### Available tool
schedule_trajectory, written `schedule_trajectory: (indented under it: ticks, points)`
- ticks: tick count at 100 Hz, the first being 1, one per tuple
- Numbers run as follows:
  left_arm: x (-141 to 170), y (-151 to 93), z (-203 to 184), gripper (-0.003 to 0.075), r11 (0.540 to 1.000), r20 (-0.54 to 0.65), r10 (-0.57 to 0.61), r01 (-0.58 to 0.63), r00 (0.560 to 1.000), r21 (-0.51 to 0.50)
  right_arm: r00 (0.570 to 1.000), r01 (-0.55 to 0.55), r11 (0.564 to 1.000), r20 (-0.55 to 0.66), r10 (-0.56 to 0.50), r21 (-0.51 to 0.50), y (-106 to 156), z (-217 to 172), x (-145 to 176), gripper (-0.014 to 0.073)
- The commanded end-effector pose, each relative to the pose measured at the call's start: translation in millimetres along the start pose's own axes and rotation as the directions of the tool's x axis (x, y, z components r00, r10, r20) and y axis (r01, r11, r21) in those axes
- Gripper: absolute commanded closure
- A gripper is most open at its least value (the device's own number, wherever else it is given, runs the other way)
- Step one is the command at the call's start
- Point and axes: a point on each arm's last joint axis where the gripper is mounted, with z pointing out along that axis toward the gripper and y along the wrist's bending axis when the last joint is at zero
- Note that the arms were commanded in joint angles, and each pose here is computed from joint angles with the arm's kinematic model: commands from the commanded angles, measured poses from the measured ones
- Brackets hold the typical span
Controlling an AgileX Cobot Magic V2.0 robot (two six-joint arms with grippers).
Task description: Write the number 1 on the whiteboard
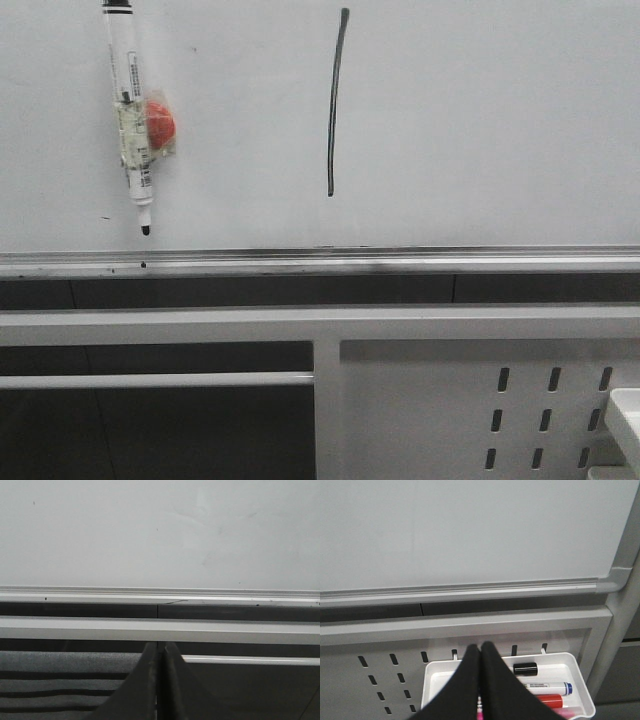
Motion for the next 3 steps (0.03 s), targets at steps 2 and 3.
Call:
schedule_trajectory:
  ticks: [2,3]
  points:
    - [5.3,-0.5,1.9,0.074,1.0,0.04,-0.017,0.017,0.999,0.009,1.0,0.017,1.0,0.026,-0.017,0.01,-0.7,0.1,1.5,0.0645]
    - [5.3,-0.5,1.9,0.074,1.0,0.04,-0.017,0.017,0.999,0.009,1.0,0.017,1.0,0.026,-0.017,0.01,-0.7,0.1,1.5,0.0645]
